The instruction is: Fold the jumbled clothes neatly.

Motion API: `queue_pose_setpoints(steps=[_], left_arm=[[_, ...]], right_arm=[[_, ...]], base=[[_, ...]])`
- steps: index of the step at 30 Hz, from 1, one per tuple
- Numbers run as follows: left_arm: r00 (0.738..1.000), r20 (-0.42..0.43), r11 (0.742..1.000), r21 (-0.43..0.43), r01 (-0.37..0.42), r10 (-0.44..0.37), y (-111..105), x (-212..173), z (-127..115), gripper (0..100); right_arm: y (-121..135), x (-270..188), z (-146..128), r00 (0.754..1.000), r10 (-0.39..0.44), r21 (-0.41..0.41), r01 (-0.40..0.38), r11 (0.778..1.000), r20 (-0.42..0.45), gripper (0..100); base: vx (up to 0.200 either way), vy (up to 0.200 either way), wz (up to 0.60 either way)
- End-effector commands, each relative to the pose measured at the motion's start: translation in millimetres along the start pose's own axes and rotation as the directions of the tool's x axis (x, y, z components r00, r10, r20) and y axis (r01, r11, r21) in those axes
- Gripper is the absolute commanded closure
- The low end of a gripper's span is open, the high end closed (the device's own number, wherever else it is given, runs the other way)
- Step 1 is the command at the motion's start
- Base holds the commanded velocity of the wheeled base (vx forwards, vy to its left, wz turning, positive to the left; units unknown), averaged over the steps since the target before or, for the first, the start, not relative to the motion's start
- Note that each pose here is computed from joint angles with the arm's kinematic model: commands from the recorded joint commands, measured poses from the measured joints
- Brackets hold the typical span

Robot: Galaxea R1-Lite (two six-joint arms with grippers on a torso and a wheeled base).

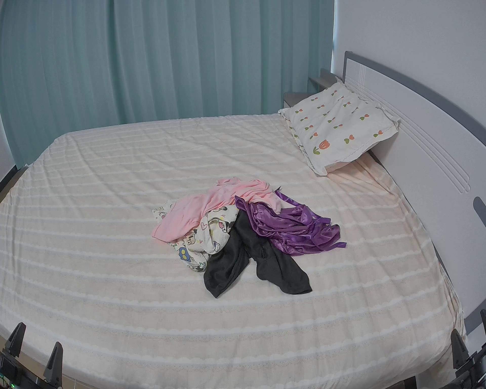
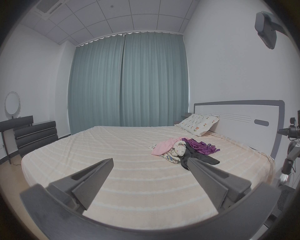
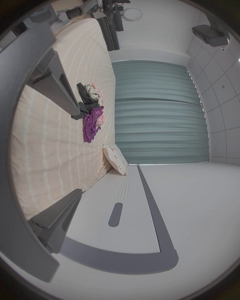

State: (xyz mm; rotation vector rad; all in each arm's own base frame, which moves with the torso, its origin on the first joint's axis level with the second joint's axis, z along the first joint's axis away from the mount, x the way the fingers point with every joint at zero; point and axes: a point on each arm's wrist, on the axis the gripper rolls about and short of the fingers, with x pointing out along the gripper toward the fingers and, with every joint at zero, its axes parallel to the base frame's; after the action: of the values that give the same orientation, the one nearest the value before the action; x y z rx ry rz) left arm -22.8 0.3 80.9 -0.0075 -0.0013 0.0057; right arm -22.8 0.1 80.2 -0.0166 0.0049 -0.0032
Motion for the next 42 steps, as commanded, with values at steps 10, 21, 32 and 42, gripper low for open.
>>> queue_pose_setpoints(steps=[10,21,32,42], left_arm=[[1.000,-0.004,1.000,0.000,0.000,0.000,0.0,0.3,-5.2,0],[1.000,-0.003,1.000,0.000,0.000,0.000,0.0,0.2,-4.7,0],[1.000,-0.003,1.000,0.000,0.000,0.000,0.0,0.2,-4.7,0],[1.000,-0.003,1.000,0.000,0.000,0.000,0.0,0.2,-4.7,0]], right_arm=[[0.1,0.0,-4.2,1.000,0.000,-0.002,0.000,1.000,0.005,0],[0.1,-0.1,-3.8,1.000,0.000,-0.005,0.000,1.000,-0.003,0],[0.2,0.7,-3.7,1.000,0.000,-0.012,-0.001,1.000,-0.015,0],[1.2,20.5,78.5,0.990,0.122,0.032,-0.120,0.992,-0.069,0]], base=[[0.000,0.000,0.00],[0.000,0.000,0.00],[0.000,0.000,0.00],[0.000,0.000,0.00]])
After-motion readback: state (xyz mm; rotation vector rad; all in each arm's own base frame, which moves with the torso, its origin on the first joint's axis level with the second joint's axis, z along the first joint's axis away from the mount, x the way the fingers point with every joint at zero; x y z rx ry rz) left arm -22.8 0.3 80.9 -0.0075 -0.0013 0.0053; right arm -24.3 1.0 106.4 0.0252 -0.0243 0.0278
